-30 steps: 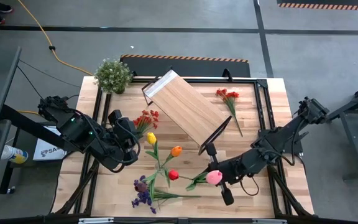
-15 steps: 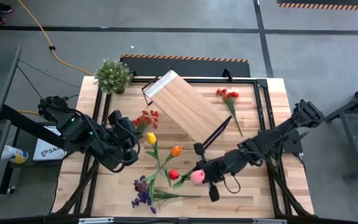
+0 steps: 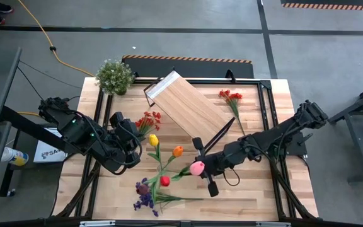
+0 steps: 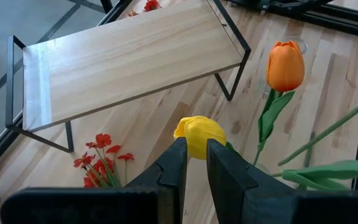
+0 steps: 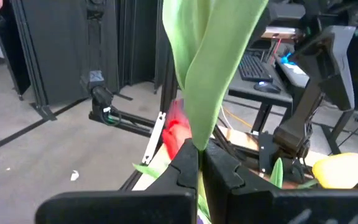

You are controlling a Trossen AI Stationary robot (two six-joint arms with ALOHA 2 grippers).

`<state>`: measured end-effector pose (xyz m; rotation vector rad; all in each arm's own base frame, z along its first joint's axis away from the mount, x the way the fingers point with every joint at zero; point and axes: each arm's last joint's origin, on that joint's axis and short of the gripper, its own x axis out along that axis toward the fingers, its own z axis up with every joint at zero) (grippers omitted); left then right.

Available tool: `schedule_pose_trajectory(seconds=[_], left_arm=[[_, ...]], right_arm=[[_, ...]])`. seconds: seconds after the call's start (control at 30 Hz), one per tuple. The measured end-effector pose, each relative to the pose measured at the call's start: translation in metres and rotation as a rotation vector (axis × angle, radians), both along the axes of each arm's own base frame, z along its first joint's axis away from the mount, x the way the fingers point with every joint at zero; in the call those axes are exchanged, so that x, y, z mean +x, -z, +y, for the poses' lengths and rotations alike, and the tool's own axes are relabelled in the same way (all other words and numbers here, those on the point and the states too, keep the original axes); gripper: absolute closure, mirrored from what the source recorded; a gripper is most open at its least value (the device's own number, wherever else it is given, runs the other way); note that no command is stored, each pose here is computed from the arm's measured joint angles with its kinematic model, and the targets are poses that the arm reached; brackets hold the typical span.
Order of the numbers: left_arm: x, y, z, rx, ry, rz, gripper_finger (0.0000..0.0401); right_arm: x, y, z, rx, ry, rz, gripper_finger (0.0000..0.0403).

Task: Pick and place flowers into a vace then onto a shelf
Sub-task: Put the pink tulip into the left transparent vase

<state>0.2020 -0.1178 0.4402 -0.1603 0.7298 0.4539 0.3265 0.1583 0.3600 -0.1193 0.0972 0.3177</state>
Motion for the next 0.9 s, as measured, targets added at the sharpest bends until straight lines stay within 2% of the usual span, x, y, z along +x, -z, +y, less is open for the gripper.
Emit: schedule_pose_trajectory(seconds=[0.27,0.5,0.9], left_arm=[[0.0,0.0,0.0,0.003,0.0,0.005,0.0304],[0.0,0.0,0.0,0.003,0.0,0.005,0.0304],[0.0,0.0,0.0,0.002,0.0,0.004,0.0304]], right_arm=[[0.0,0.002,0.0,-0.004,-0.001,0.02,0.0403],[0.01,0.019,0.005,-0.032,0.011,0.062,0.0403],[0.018,0.021,0.0,-0.064,0.051,0.022,0.0403]])
